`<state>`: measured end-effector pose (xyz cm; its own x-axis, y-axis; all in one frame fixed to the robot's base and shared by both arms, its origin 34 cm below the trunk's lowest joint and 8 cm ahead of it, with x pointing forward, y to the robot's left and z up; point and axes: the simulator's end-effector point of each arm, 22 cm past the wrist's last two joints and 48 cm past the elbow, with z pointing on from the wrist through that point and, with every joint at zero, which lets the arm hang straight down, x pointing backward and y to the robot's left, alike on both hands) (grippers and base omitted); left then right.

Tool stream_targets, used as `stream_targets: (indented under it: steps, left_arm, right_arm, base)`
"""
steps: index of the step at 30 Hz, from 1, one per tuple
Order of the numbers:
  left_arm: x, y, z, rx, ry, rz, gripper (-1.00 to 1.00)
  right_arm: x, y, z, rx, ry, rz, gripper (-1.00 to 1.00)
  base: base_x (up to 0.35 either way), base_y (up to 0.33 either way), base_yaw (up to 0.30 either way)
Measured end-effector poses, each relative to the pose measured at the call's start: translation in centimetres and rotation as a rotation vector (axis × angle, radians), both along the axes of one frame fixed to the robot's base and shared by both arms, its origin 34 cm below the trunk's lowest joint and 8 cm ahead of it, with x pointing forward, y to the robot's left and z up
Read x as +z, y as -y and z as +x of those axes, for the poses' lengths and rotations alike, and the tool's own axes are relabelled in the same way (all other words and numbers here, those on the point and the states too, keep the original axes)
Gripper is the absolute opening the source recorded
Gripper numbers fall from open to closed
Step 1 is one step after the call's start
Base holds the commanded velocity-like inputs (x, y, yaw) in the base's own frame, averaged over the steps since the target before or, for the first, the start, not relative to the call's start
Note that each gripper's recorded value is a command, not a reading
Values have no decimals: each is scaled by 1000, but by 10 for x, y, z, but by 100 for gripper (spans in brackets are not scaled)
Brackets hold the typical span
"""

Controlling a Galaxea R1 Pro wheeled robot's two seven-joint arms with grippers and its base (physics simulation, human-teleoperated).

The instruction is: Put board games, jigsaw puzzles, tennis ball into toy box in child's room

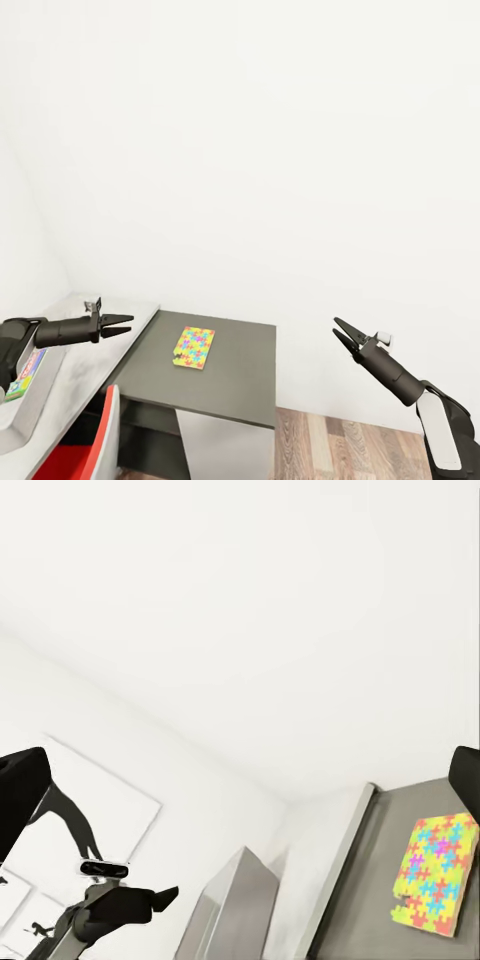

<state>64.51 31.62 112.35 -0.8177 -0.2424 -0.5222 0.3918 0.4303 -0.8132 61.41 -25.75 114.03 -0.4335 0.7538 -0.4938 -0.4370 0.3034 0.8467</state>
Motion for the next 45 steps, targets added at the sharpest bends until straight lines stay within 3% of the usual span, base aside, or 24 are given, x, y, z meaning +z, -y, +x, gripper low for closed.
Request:
stream_targets:
  steps: [45]
  left_arm:
    - [10, 1, -2, -2, 21, 0, 100]
  right_arm:
    - [7, 6, -2, -15, 13, 5, 100]
  base:
    - [-26, 0, -280]
